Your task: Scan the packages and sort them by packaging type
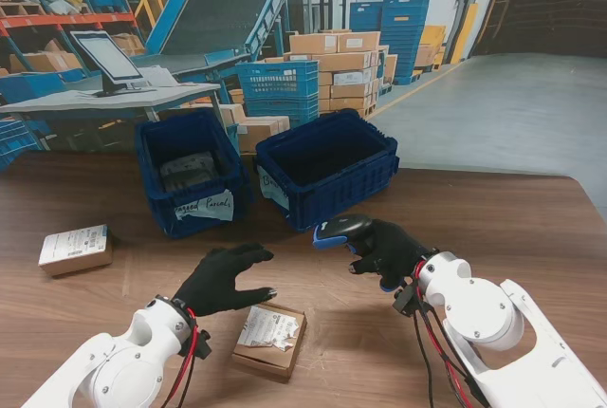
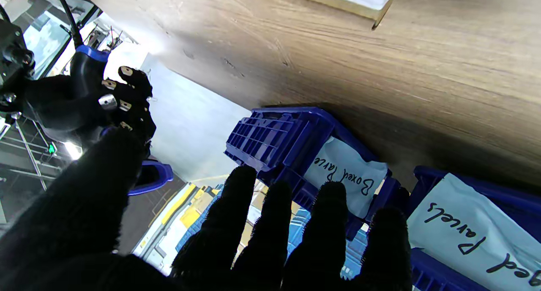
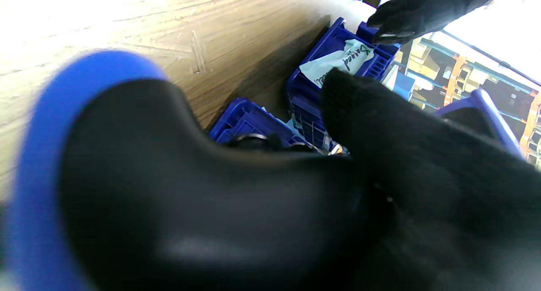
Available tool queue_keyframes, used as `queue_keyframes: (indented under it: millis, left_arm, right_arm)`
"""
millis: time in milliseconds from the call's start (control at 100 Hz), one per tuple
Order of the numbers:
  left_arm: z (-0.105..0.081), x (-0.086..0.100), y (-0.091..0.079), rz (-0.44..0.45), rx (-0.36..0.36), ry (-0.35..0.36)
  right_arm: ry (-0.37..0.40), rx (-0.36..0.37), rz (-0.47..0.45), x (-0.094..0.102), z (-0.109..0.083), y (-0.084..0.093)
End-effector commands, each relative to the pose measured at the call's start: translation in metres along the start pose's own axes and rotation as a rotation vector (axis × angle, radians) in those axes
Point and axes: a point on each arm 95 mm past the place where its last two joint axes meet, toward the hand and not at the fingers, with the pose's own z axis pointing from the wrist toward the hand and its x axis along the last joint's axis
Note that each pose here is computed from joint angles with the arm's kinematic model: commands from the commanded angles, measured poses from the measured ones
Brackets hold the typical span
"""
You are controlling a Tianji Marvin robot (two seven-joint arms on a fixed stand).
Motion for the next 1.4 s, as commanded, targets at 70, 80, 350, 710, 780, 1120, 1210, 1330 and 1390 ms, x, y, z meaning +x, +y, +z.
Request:
queue_keyframes:
  millis: [70, 80, 350, 710, 780, 1120, 1210, 1330, 1390]
  left_arm:
    - [0.004, -0.001, 0.003, -0.056, 0.013, -0.006]
    - [0.004, 0.000, 0.002, -0.062, 0.014, -0.006]
    - [0.003, -0.003, -0.001, -0.167, 0.046, -0.013]
    - [0.002, -0.013, -0.001, -0.215, 0.073, -0.036]
    - [0.003, -0.016, 0.000, -0.224, 0.071, -0.038]
    - [0.005, -0.028, 0.007, -0.255, 0.067, -0.032]
    - [0.006, -0.031, 0.007, -0.263, 0.070, -0.033]
    - [0.007, -0.033, 0.009, -0.273, 0.077, -0.034]
    - [0.007, -0.034, 0.009, -0.276, 0.079, -0.034]
  right_arm:
    - [0.009, 0.016, 0.001, 0.004, -0.002, -0.003]
    - [0.009, 0.016, 0.001, 0.004, -0.002, -0.003]
    - [0.010, 0.018, -0.006, 0.005, -0.004, -0.004]
    - [0.023, 0.054, -0.025, 0.001, -0.011, -0.018]
    - [0.024, 0.070, -0.033, 0.000, -0.011, -0.023]
    - [-0.014, 0.106, -0.077, -0.008, -0.020, -0.051]
    - [-0.030, 0.106, -0.107, -0.008, -0.023, -0.059]
    - [-0.046, 0.103, -0.150, -0.009, -0.026, -0.069]
    - [-0.049, 0.104, -0.166, -0.009, -0.026, -0.074]
